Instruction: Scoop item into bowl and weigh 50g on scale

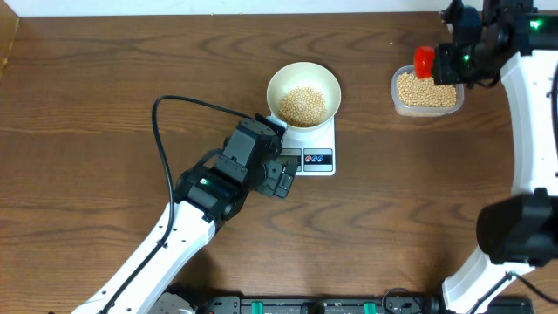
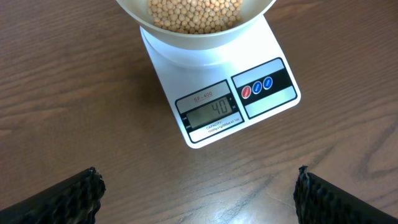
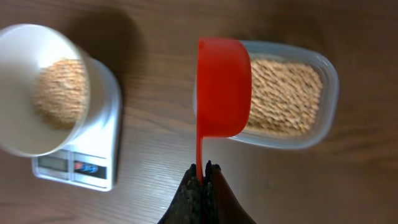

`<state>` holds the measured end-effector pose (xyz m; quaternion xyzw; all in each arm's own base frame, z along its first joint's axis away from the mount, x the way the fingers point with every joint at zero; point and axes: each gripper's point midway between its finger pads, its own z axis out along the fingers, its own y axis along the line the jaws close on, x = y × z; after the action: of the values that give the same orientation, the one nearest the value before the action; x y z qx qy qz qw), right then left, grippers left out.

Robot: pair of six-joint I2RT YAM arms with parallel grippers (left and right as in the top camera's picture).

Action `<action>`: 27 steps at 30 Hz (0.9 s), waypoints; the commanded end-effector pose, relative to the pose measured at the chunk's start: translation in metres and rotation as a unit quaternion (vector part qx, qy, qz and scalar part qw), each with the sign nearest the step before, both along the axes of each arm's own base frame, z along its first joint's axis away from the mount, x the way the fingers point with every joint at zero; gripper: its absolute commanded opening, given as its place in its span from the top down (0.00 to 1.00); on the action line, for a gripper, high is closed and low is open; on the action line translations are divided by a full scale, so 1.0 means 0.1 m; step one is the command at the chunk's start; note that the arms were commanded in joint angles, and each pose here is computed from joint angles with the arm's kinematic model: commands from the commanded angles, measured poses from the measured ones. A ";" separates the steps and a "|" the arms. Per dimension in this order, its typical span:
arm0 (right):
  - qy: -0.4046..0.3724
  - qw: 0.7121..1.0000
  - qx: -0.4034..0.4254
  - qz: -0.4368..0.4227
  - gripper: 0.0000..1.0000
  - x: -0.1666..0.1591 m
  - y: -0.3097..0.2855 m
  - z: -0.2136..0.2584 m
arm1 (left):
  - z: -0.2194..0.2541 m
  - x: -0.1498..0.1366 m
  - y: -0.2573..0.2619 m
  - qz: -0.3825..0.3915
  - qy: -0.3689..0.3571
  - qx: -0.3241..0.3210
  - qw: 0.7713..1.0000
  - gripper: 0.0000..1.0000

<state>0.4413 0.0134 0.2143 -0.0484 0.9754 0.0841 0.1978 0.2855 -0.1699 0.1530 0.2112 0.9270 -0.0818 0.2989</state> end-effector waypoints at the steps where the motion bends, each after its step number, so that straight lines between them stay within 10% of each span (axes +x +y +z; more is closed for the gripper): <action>1: 0.060 0.996 -0.043 -0.041 0.99 0.04 -0.23 -0.42 | -0.03 0.01 0.05 0.008 0.000 0.006 1.000 0.00; 27: 0.118 0.992 0.025 -0.035 0.99 0.17 -0.09 -1.03 | -0.03 0.00 0.05 0.008 0.000 0.006 1.000 0.00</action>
<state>0.4567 -0.0024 0.1102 0.0038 0.9945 0.0637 0.0833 0.2856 -0.1699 0.1530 0.2112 0.9270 -0.0818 0.2991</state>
